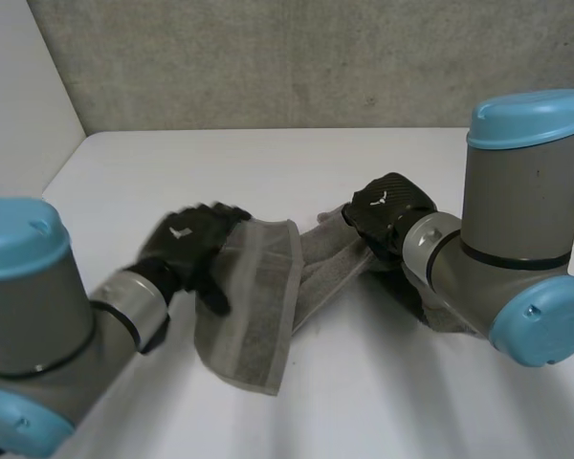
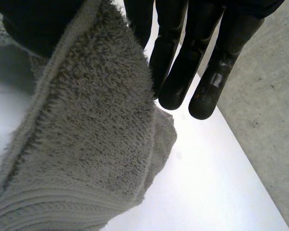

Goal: Fold the towel.

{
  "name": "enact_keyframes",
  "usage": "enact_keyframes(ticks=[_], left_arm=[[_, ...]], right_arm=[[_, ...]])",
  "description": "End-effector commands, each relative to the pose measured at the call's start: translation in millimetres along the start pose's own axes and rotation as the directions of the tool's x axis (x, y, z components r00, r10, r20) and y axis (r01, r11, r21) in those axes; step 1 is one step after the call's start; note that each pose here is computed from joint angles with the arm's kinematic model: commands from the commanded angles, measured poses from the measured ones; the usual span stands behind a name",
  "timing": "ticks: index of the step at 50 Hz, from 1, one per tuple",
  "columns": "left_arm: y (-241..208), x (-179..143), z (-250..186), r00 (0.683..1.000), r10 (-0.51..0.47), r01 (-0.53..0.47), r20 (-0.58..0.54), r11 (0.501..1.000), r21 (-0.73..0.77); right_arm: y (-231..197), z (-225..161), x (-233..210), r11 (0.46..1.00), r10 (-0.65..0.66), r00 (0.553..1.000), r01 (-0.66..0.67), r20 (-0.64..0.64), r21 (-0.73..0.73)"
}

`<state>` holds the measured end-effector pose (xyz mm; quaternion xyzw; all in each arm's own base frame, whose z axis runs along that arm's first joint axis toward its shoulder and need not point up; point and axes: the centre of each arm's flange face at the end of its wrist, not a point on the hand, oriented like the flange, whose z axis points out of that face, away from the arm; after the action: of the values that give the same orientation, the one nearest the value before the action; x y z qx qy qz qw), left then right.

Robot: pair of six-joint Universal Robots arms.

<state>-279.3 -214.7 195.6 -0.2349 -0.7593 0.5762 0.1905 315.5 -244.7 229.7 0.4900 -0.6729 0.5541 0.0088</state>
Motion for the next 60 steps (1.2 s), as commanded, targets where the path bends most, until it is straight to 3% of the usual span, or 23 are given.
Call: enact_keyframes(ticks=[1, 3, 9, 14, 19, 30, 42, 50, 55, 57, 58, 60], left_arm=[[20, 23, 3, 0.992, 0.099, -0.103, -0.083, 0.994, -0.035], [23, 33, 7, 0.980, 0.164, -0.168, -0.112, 0.985, -0.028], [22, 56, 7, 0.975, 0.155, -0.158, -0.161, 0.987, -0.009], [23, 74, 9, 0.990, -0.036, 0.032, -0.133, 0.999, -0.030], [28, 86, 10, 0.986, -0.134, 0.130, -0.095, 0.990, -0.054], [50, 92, 23, 0.968, -0.251, 0.253, 0.028, 0.959, -0.126], [74, 88, 41, 0.962, -0.250, 0.265, 0.112, 0.954, -0.143], [59, 71, 43, 0.947, -0.239, 0.257, 0.213, 0.965, -0.059], [34, 49, 45, 0.943, -0.226, 0.235, 0.244, 0.972, -0.006], [19, 38, 51, 0.959, -0.139, 0.141, 0.247, 0.990, 0.007], [19, 38, 51, 0.959, -0.138, 0.141, 0.247, 0.990, 0.007], [-1, 29, 63, 0.970, -0.045, 0.035, 0.239, 0.998, 0.048]], right_arm=[[7, -5, -6, 1.000, 0.018, 1.000, -0.017, 0.023, -0.024], [9, -7, -8, 0.998, 0.056, 0.998, -0.056, 0.025, -0.030], [12, -11, -11, 0.982, 0.187, 0.982, -0.187, 0.024, -0.039], [13, -14, -12, 0.966, 0.258, 0.966, -0.257, 0.017, -0.022], [12, -19, -11, 0.962, 0.271, 0.962, -0.271, 0.005, 0.002], [12, -23, -11, 0.959, 0.282, 0.959, -0.282, -0.004, 0.019], [7, -33, -9, 0.939, 0.342, 0.940, -0.342, -0.004, 0.040], [19, -30, -16, 0.966, 0.257, 0.966, -0.256, 0.013, -0.025], [48, -11, -32, 0.988, -0.006, 0.994, 0.022, 0.106, -0.154], [44, -4, -30, 0.989, -0.052, 0.993, 0.066, 0.102, -0.135], [44, -4, -30, 0.989, -0.053, 0.993, 0.066, 0.102, -0.135], [25, 15, -8, 0.995, -0.070, 0.998, 0.069, -0.002, -0.072]])
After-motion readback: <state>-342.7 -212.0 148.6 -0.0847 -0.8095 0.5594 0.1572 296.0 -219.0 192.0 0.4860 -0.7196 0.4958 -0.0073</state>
